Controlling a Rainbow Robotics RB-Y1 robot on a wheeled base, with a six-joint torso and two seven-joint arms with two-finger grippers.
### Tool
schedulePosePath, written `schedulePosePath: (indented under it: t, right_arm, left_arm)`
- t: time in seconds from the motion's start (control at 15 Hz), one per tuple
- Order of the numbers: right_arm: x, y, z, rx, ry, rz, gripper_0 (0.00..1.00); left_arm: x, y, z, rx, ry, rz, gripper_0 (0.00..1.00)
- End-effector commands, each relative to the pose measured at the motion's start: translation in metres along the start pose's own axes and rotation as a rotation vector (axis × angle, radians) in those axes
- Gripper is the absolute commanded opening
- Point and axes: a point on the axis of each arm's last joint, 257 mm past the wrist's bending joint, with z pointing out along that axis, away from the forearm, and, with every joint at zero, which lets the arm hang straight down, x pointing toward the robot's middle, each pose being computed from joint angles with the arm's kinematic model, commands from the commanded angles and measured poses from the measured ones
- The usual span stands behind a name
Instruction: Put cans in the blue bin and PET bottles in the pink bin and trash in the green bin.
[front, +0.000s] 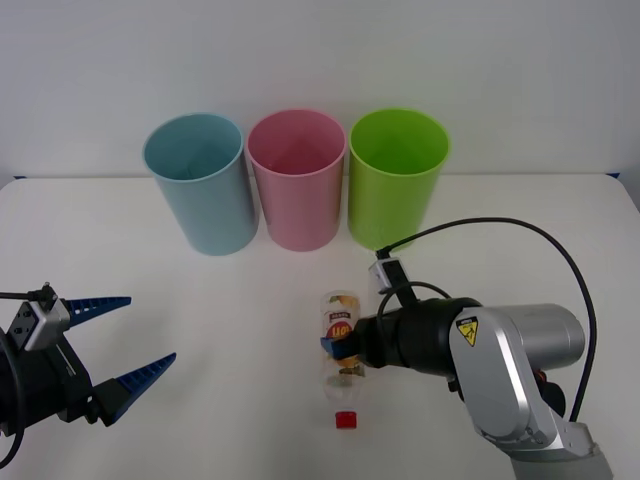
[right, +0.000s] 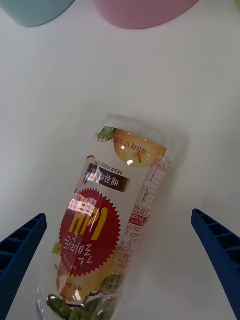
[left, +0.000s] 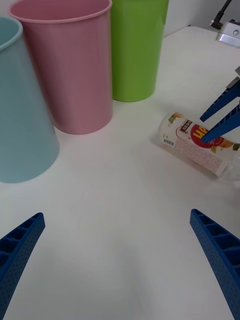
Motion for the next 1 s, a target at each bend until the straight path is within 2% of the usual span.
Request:
schedulePosePath:
  t: [0.07,1.0]
  right_arm:
    - [0.003,0.004,0.014,-0.012,0.003,0.014,1.0]
    - [0.012,0.009,0.04,-0.023,0.014,0.017,1.0]
  left_arm:
    - [0.0,0.0,0.0,0.0,0.0,0.0,1.0]
    - [0.0,0.0,0.0,0.0,0.0,0.0,1.0]
